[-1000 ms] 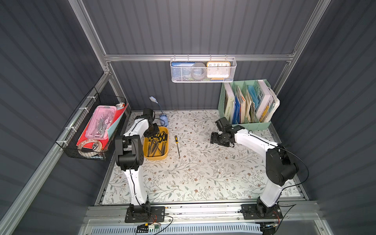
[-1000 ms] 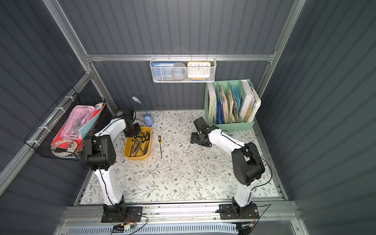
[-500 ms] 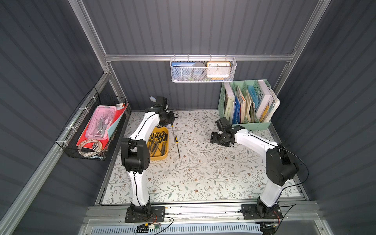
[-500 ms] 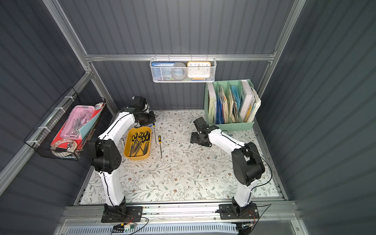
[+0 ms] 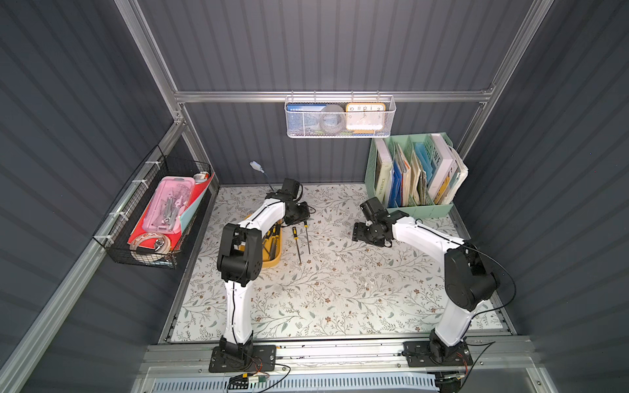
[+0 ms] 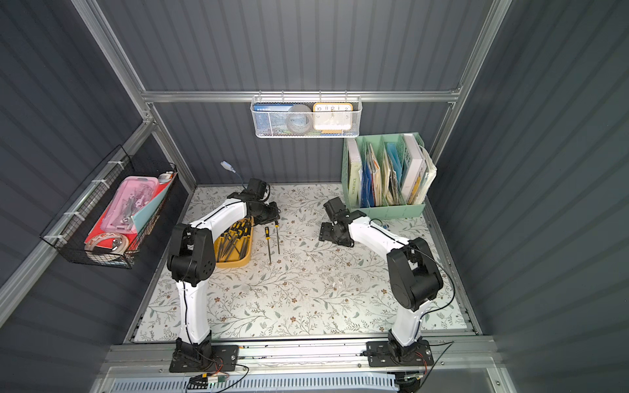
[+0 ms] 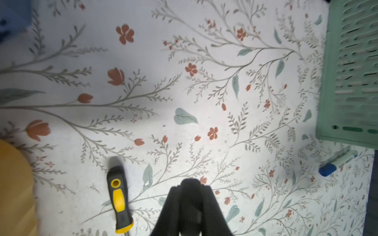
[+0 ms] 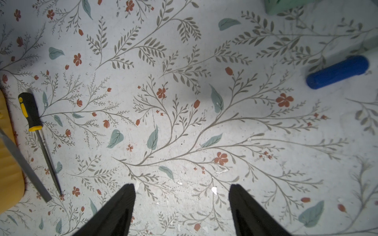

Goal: Take the file tool out of the storage box
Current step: Pick up the file tool from the storage box, then place the file tool at the center of the board.

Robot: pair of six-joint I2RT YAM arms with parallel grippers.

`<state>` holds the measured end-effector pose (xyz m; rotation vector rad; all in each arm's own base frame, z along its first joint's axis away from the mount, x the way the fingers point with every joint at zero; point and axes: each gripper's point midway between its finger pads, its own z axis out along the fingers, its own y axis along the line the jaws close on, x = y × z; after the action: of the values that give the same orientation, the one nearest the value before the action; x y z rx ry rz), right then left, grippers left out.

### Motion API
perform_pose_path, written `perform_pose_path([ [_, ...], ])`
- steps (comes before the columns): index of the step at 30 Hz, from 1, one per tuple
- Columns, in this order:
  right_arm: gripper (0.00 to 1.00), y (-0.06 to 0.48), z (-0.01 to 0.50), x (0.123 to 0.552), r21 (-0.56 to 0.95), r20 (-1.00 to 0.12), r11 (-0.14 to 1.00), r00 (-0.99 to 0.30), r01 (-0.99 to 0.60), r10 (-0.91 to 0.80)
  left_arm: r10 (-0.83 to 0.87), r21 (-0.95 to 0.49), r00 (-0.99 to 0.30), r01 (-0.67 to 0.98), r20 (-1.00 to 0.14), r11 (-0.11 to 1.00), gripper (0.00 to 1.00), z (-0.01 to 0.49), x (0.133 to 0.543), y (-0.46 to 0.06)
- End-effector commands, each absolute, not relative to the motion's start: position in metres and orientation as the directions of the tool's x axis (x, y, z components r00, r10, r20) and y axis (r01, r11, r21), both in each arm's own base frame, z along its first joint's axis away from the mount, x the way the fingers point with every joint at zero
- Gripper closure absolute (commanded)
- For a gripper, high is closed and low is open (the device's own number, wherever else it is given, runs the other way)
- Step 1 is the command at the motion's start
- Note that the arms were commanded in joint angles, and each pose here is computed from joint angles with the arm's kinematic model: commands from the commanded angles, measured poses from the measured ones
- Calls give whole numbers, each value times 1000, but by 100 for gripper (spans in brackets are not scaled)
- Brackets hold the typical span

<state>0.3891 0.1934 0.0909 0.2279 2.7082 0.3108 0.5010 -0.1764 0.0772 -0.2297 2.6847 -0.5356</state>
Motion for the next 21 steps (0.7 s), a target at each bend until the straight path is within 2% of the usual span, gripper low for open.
perform_pose_path([
  [1,22,188,90,385,235,-370,963,-904,129,212,-243,-399,-911,-98,-332,912,100,62,498,-181],
  [8,22,187,87,384,230,-362,965,-909,126,206,-251,-357,-915,-130,-316,925,88,44,491,-172],
  [11,22,187,86,384,231,-364,965,-909,124,204,-254,-336,-916,-144,-311,931,64,38,489,-168],
  [13,22,188,86,385,232,-361,965,-910,123,203,-257,-330,-913,-149,-315,932,52,39,489,-166],
  [15,22,188,86,385,234,-362,965,-910,122,203,-259,-328,-910,-149,-324,933,44,43,490,-165],
  [21,23,194,86,386,245,-357,965,-916,96,182,-255,-300,-890,-142,-379,943,41,70,500,-159],
])
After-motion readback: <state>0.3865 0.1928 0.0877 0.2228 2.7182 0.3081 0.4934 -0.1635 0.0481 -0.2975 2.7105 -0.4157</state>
